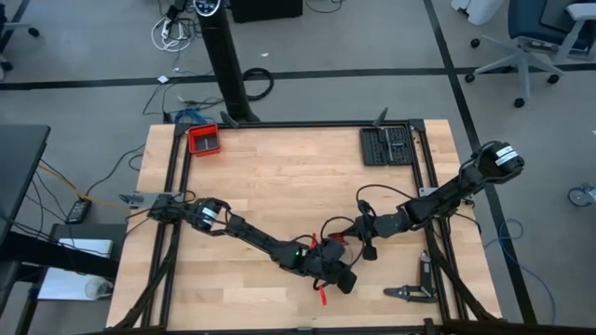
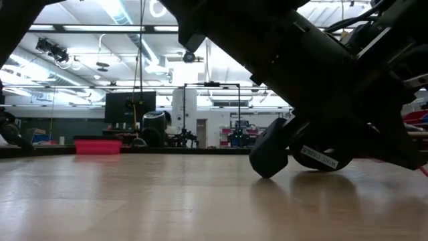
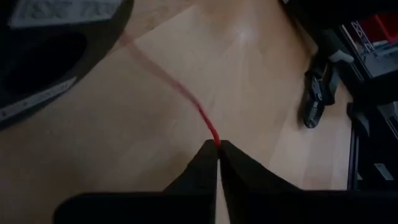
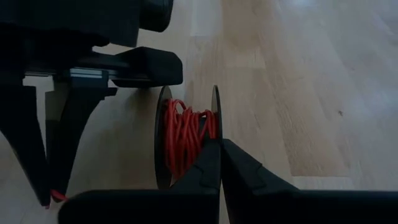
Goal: Coil cords
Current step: Coil the red wire onto the spool
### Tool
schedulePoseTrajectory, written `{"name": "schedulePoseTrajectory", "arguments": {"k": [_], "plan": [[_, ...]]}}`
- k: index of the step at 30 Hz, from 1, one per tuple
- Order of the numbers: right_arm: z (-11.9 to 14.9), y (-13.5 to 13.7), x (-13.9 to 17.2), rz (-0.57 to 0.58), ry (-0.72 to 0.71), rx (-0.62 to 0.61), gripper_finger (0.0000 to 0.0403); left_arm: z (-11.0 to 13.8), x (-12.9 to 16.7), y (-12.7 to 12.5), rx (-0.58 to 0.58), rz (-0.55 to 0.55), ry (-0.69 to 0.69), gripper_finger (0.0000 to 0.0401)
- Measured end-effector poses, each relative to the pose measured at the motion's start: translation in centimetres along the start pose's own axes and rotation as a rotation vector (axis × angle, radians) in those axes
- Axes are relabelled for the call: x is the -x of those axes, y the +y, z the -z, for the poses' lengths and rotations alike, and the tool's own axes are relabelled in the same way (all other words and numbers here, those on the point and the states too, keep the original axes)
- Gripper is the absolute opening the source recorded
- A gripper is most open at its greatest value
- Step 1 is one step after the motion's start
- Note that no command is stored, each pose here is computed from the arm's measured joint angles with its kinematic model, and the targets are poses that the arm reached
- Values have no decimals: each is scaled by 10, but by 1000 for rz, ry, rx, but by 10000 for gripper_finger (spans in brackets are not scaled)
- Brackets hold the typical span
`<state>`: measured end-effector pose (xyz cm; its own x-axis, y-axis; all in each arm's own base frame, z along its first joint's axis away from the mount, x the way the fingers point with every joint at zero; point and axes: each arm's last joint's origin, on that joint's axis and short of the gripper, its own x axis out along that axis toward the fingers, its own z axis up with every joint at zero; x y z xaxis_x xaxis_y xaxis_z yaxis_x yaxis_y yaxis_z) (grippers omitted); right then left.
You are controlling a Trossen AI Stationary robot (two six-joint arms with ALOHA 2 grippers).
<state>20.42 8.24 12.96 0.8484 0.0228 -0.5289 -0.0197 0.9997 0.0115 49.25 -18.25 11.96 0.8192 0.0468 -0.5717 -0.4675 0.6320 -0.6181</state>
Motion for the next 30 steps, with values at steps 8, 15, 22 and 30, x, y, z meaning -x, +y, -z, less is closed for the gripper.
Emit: {"name": "schedulePoseTrajectory", "arguments": {"k": [8,15,22,30], "plan": [[0,0,0,0,0,-1,0,0,0,0,-29,7,-2,2],[0,2,1,-15,0,3,0,5,1,9,-75,-86,70,1],[-5,9,9,-78,-34,-19,0,4,2,15,-137,-149,81,1],[-5,11,19,-101,-7,-11,0,1,9,19,-228,-240,97,0]]}}
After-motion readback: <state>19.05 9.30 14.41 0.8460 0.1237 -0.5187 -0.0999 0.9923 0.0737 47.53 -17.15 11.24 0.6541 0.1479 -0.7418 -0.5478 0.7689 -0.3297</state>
